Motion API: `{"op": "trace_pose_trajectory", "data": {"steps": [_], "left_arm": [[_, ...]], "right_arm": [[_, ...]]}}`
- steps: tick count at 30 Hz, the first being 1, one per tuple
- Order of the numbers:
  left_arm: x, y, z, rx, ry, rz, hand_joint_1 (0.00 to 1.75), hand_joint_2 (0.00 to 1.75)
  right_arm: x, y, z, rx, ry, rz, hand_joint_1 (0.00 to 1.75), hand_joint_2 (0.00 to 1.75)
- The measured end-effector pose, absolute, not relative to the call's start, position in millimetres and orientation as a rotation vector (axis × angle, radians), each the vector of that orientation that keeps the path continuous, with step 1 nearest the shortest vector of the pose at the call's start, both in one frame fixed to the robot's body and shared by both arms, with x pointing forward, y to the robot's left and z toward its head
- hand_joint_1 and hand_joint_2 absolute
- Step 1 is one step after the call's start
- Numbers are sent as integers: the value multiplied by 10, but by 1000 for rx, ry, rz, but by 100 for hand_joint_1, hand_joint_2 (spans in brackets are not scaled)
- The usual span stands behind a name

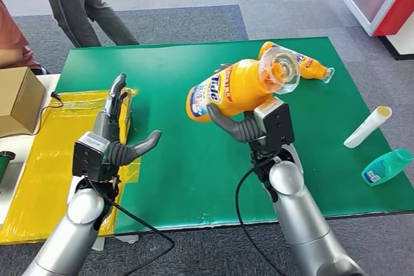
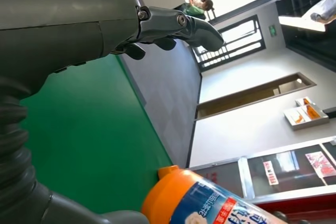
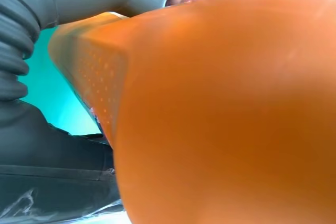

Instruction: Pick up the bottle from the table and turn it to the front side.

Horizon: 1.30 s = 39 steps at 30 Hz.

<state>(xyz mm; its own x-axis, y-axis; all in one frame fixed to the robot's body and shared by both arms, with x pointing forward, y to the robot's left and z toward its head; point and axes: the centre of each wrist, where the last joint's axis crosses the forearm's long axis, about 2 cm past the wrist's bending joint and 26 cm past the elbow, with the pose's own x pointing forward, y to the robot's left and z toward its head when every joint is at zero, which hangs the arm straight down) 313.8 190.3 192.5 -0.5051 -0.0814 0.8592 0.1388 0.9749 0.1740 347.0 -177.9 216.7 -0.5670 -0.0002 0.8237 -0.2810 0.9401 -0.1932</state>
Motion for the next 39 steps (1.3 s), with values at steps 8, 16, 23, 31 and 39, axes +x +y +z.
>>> {"op": "trace_pose_trajectory", "data": {"steps": [8, 16, 23, 31, 39], "left_arm": [[3157, 1828, 1965, -70, -2088, -257, 0, 175], [3164, 1773, 1967, -166, -2057, -219, 0, 175], [3201, 1693, 1935, -280, -2001, -215, 0, 175], [3243, 1654, 1921, -348, -1929, -300, 0, 175], [3260, 1681, 1862, -338, -1876, -391, 0, 175]], "right_arm": [[3344, -1603, 2234, 278, -2179, 434, 175, 175], [3292, -1502, 2223, 343, -2176, 461, 175, 175], [3263, -1428, 2226, 381, -2172, 472, 175, 175], [3261, -1411, 2236, 392, -2172, 478, 175, 175], [3276, -1406, 2263, 402, -2176, 485, 175, 175]]}}
